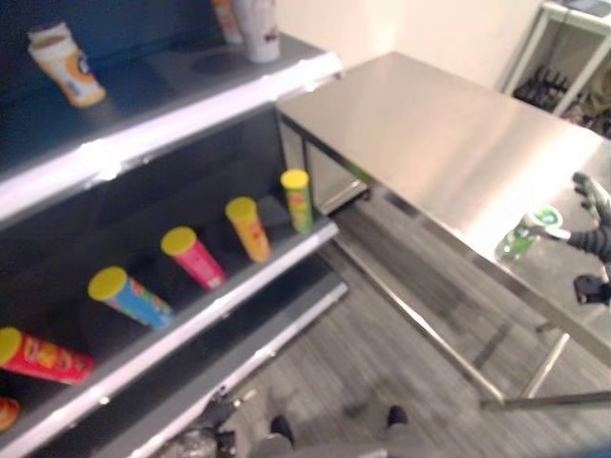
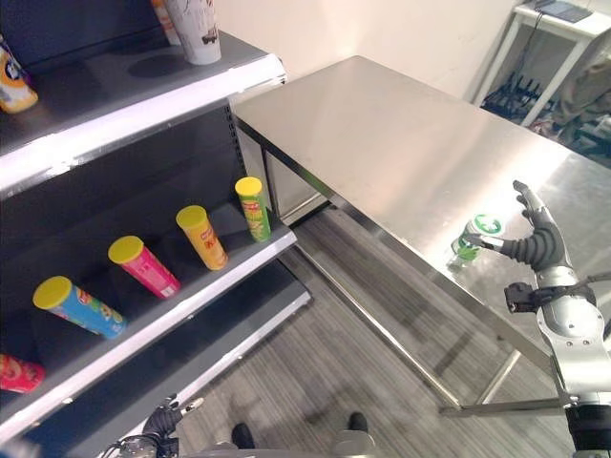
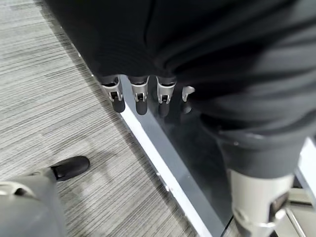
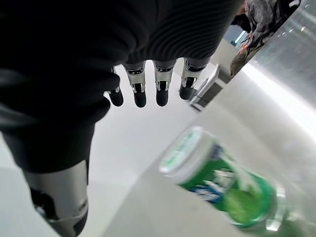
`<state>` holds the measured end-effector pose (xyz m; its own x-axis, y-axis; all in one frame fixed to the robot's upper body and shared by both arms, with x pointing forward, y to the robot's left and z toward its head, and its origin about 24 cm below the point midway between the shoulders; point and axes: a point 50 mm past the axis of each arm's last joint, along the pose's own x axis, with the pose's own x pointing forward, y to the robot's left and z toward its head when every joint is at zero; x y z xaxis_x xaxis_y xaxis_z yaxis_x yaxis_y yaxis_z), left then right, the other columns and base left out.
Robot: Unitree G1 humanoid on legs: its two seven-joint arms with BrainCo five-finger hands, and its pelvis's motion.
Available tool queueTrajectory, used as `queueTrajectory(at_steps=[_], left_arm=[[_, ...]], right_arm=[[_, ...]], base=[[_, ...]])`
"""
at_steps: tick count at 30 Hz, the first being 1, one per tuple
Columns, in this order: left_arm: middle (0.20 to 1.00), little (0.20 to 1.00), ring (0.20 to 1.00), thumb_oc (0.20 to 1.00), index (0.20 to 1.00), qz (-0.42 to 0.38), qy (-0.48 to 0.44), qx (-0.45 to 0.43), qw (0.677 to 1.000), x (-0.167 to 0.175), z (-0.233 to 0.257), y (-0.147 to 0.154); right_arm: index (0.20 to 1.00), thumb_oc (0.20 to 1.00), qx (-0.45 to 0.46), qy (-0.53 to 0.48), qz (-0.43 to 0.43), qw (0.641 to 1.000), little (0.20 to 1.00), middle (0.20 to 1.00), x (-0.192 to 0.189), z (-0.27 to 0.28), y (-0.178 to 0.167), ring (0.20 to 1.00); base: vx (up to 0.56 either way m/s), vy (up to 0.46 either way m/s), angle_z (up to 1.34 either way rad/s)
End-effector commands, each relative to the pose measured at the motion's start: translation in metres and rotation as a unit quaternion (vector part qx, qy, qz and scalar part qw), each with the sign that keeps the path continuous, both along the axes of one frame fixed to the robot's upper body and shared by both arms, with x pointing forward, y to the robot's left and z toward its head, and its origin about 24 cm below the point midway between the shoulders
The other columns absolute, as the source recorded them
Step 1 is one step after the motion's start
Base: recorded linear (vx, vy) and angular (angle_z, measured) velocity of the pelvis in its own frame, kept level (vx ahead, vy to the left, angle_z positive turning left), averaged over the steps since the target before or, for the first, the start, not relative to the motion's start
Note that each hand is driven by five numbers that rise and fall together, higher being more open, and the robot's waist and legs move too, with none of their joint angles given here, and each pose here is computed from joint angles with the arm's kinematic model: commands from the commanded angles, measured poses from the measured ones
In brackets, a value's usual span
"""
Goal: Put the goods on the table back onto the shelves and tidy them up.
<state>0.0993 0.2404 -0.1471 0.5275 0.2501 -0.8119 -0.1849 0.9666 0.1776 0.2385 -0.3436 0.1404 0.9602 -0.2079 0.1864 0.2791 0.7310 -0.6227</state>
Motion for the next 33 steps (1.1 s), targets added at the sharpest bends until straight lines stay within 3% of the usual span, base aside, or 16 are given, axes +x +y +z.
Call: queueTrajectory(at_steps=[1,33], left_arm=[[1.0,1.0,1.0,1.0,1.0,-0.023,-0.021,0.028,0.999,0.018,0.008,0.012],[1.0,1.0,1.0,1.0,1.0,-0.056,-0.005,0.022,0.998,0.013,0.005,0.009]], right_arm=[[1.0,1.0,-0.021,-0.063,-0.006,0.998,1.0,1.0,-0.001,0.027,-0.003,1.0],[1.0,1.0,0.044,0.004,-0.07,0.997,1.0,1.0,0.006,-0.016,-0.025,1.0]], base=[[0.05,-0.088,0.11],[0.03,-0.03,0.05]])
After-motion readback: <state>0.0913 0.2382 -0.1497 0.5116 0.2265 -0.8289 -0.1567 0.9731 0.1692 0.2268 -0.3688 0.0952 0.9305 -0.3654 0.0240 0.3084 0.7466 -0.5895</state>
